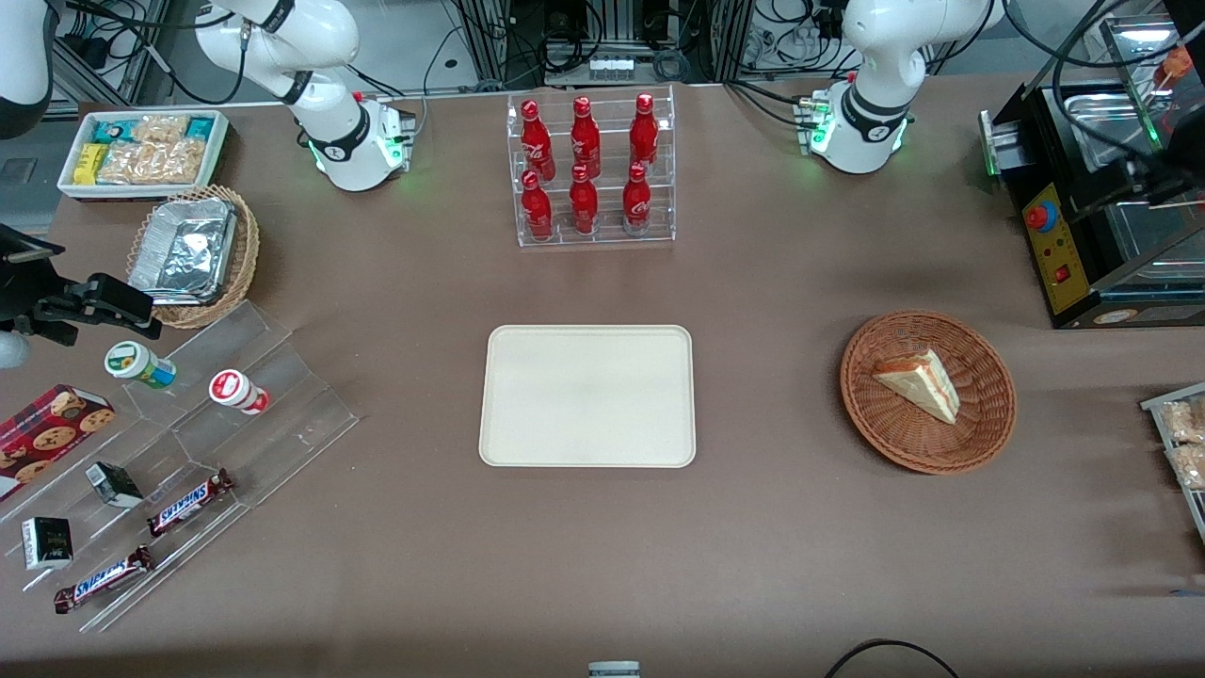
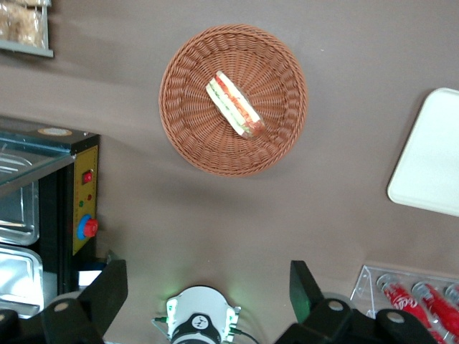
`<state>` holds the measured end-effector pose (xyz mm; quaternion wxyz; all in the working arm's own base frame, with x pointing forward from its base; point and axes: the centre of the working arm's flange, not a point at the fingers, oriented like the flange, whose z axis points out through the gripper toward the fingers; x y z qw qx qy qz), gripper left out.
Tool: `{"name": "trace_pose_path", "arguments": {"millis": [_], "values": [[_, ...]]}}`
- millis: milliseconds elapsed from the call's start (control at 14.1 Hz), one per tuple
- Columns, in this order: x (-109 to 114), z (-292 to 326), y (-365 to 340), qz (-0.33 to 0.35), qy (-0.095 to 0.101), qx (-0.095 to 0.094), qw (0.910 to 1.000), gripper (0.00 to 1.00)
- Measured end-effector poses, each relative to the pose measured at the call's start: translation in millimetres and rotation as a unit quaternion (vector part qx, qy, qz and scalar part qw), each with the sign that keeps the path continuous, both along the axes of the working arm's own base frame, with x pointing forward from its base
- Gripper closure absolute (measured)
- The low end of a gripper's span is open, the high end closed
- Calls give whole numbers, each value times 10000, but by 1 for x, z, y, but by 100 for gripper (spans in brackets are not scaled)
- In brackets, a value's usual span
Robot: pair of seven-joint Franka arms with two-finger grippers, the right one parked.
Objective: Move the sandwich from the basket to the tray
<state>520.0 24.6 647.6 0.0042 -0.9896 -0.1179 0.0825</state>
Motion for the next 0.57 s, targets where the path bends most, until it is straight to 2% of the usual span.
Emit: {"name": "trace_pose_path", "arguments": {"millis": [142, 284, 568], "values": [[12, -22, 4, 326, 15, 128, 9994, 0], [20, -46, 5, 754, -52, 212, 9969, 0], [33, -104, 5, 1658, -240, 336, 9853, 0]]}}
